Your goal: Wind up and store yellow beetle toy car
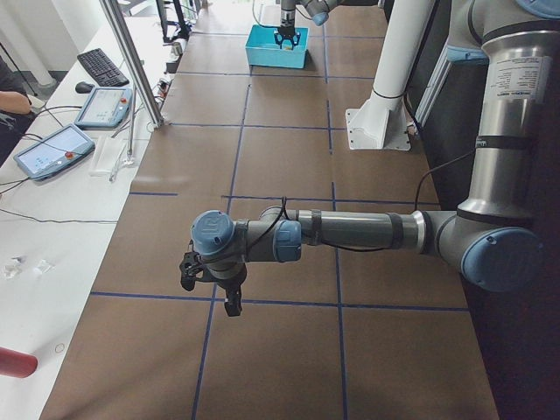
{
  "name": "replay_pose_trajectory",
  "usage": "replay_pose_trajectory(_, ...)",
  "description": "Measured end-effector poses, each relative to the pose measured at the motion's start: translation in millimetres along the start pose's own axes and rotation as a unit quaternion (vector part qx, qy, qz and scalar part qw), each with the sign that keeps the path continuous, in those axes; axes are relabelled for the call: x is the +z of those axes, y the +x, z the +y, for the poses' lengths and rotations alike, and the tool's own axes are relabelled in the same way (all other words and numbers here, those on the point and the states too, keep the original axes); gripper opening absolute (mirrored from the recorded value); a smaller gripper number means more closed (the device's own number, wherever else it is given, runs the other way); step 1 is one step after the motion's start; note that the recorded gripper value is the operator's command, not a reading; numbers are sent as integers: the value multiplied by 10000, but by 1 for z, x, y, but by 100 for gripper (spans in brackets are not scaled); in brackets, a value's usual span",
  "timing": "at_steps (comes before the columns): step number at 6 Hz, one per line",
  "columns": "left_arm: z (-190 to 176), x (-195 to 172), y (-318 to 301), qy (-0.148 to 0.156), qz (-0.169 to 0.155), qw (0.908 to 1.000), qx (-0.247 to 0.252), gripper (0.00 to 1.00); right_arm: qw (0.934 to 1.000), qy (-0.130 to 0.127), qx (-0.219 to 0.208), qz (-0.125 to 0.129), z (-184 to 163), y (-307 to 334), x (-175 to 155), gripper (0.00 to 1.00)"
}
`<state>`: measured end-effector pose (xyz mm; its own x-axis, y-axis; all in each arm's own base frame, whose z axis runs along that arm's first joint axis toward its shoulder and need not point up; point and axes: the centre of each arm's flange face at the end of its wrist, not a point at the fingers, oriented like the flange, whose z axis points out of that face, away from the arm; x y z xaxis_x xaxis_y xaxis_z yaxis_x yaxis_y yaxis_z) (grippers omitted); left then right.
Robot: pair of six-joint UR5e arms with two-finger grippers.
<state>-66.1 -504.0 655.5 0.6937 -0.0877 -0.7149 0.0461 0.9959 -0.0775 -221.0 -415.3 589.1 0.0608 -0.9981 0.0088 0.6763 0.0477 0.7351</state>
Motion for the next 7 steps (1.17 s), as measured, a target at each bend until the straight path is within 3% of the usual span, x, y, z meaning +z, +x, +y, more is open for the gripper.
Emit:
replay_pose_trajectory(3, 0, 1, 0, -5, 0, 10000, 3, 100, 9995, 223, 213, 97, -1, 13, -39, 100)
replay_pose_trajectory(4, 0, 1, 0, -5, 0, 10000, 2, 100, 9977, 336, 593, 55, 0, 23, -72, 100)
replay_pose_trajectory(5, 0, 0, 0, -3, 0, 10000, 0, 100, 9915, 443, 1224, 49, 2, 32, -109, 100)
replay_pose_trajectory(6, 0, 0, 0, -2, 0, 10000, -1, 100, 9785, 537, 1990, 91, 9, 38, -135, 100)
replay_pose_trajectory(7, 0, 0, 0, -2, 0, 10000, -1, 100, 9566, 548, 2861, 125, 27, 38, -148, 100)
